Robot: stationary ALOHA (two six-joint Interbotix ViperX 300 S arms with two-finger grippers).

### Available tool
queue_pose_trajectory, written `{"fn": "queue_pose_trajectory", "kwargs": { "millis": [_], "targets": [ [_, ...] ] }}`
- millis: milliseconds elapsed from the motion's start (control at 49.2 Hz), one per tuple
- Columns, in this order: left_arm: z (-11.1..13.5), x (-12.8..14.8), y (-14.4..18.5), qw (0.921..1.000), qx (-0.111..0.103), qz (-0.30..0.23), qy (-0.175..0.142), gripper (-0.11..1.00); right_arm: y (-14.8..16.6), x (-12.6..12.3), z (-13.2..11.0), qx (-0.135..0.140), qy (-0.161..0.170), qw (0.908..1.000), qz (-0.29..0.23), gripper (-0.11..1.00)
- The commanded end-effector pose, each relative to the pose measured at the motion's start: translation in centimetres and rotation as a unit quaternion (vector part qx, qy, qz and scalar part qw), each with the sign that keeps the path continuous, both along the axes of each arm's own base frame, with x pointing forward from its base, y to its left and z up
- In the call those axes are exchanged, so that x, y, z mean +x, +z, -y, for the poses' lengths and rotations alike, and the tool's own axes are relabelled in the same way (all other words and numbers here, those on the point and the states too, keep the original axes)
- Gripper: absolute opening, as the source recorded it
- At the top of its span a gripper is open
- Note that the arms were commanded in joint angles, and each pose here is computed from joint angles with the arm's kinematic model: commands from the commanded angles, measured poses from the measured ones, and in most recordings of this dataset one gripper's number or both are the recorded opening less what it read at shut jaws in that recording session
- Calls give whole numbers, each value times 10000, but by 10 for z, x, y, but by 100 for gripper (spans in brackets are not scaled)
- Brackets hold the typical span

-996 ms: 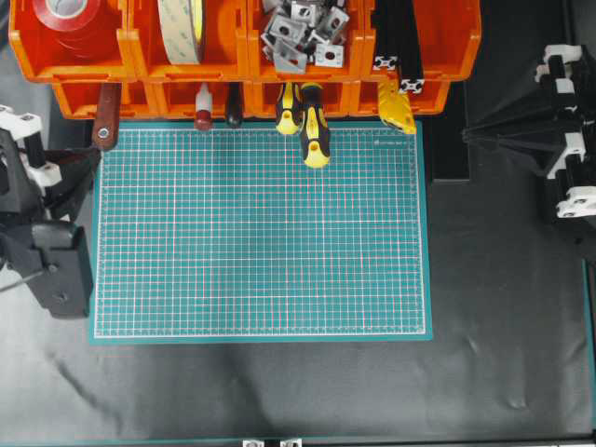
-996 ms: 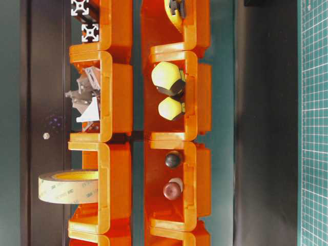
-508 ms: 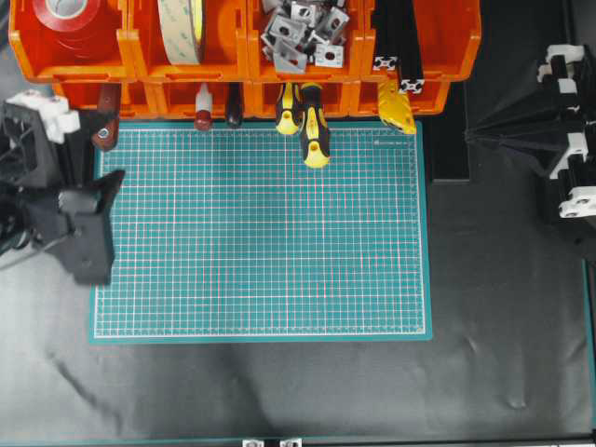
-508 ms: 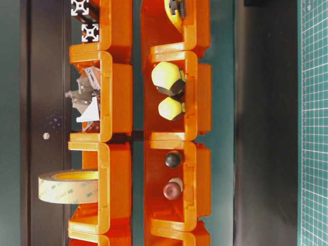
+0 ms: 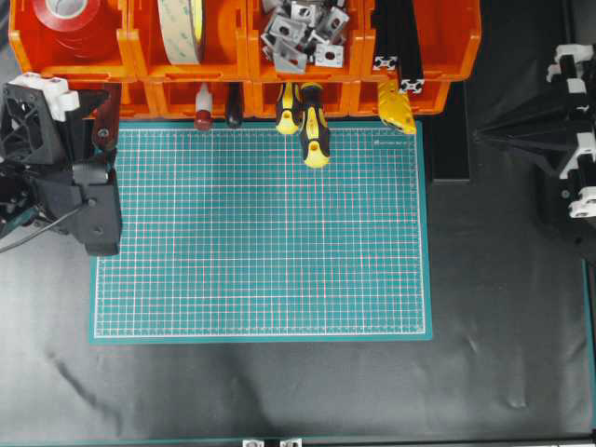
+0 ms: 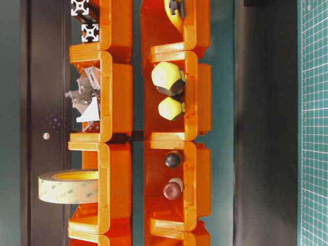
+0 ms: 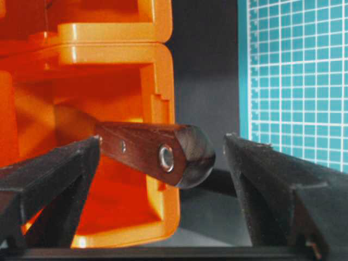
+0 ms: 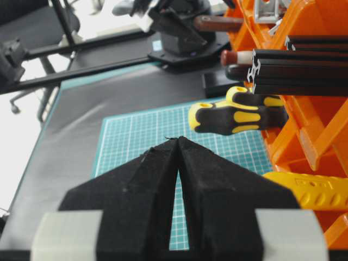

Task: Pick scraper from container rack with left arm.
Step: 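Close the left gripper on the brown wooden scraper handle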

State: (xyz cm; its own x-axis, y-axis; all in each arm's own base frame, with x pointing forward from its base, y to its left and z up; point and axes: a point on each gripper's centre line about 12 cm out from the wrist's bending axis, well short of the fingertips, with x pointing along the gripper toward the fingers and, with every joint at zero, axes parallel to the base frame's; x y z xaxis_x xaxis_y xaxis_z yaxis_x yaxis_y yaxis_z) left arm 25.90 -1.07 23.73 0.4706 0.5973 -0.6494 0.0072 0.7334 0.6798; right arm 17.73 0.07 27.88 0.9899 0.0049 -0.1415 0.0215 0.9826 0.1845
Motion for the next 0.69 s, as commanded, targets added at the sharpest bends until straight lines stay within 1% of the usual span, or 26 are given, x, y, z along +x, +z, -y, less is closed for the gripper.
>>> {"fn": "queue_pose_trajectory", "kwargs": {
  "millis": [0,61,122,183,264,284,528,630,671],
  "targets": [
    [2,2,4,9998,-78,147,-120,90,14,2,0,-7,8,9999,169,0],
    [1,1,3,9998,-79,144,-115,87,14,2,0,-15,8,9998,176,0],
    [0,0,4,9999,-55,127,-85,79,15,1,0,-15,8,9998,192,0],
    [0,0,5,9999,-34,119,-44,65,15,1,0,-15,8,9998,199,0],
    [-1,0,6,9999,-24,124,-15,42,16,1,0,-15,8,9998,222,0],
    [-1,0,6,9999,-24,124,-15,39,17,0,0,-15,8,9997,230,0],
    [2,2,13,9998,-26,183,-11,39,18,0,0,-15,8,9997,261,0],
    [9,2,24,9998,68,180,-113,39,18,0,0,-15,1,9997,261,0],
    [13,2,30,9997,145,139,-158,39,18,0,0,-15,8,9997,261,0]
  ]
}}
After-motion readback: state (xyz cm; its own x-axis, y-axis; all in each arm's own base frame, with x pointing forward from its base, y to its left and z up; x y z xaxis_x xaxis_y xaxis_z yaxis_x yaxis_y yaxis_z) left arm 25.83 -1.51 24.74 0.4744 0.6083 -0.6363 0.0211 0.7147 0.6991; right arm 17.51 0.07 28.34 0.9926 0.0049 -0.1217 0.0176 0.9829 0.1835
